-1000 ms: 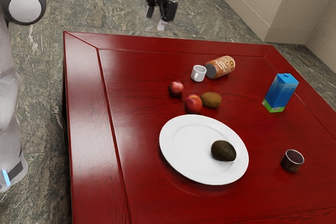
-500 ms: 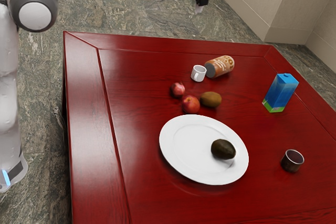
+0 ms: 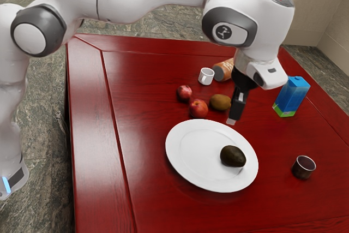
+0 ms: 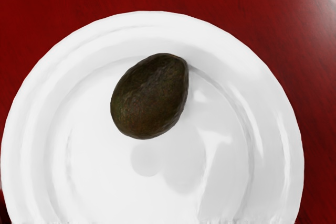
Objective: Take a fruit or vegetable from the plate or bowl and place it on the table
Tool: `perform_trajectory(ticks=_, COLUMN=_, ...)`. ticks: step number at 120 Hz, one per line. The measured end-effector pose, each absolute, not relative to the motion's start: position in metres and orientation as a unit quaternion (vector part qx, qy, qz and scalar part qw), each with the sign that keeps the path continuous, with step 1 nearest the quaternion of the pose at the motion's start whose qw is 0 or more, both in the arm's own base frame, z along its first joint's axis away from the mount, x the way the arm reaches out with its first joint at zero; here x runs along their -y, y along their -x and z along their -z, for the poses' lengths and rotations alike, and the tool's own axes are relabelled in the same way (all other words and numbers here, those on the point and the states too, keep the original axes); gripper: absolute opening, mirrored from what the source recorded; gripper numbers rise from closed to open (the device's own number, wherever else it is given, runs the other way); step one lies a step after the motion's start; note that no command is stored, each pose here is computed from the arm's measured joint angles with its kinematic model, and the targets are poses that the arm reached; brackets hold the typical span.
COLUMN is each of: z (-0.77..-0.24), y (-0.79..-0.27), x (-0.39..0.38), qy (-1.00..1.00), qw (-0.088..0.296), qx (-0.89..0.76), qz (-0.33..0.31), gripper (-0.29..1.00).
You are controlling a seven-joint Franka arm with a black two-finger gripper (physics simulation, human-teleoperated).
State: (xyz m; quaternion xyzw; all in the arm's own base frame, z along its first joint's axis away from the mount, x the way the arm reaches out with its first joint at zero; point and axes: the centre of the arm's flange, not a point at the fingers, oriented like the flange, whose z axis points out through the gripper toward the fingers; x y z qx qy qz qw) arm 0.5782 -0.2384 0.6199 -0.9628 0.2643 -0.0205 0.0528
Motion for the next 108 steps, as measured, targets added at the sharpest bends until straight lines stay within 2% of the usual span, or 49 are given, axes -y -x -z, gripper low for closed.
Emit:
perform_trajectory(ticks=19, z=-0.603, y=-0.57, x=0.241, qy=0.959, qw=0.051, qx=-0.278, qz=-0.003, gripper=0.68)
perform_trajectory(ticks=30, z=-0.612, y=-0.564, x=0.242, qy=0.958, qw=0.041, qx=-0.284, qz=0.013, gripper=0.68)
perform_trajectory(ticks=50, z=-0.578, y=-0.571, x=0.234, qy=0.961, qw=0.003, qx=-0.274, qz=0.039, gripper=0.68)
perform_trajectory(ticks=78, z=-0.558, y=-0.566, x=0.239, qy=0.957, qw=-0.021, qx=-0.279, qz=0.074, gripper=0.68)
perform_trajectory(ticks=108, z=-0.532, y=-0.553, x=0.241, qy=0.957, qw=-0.033, qx=-0.284, qz=0.042, gripper=0.68)
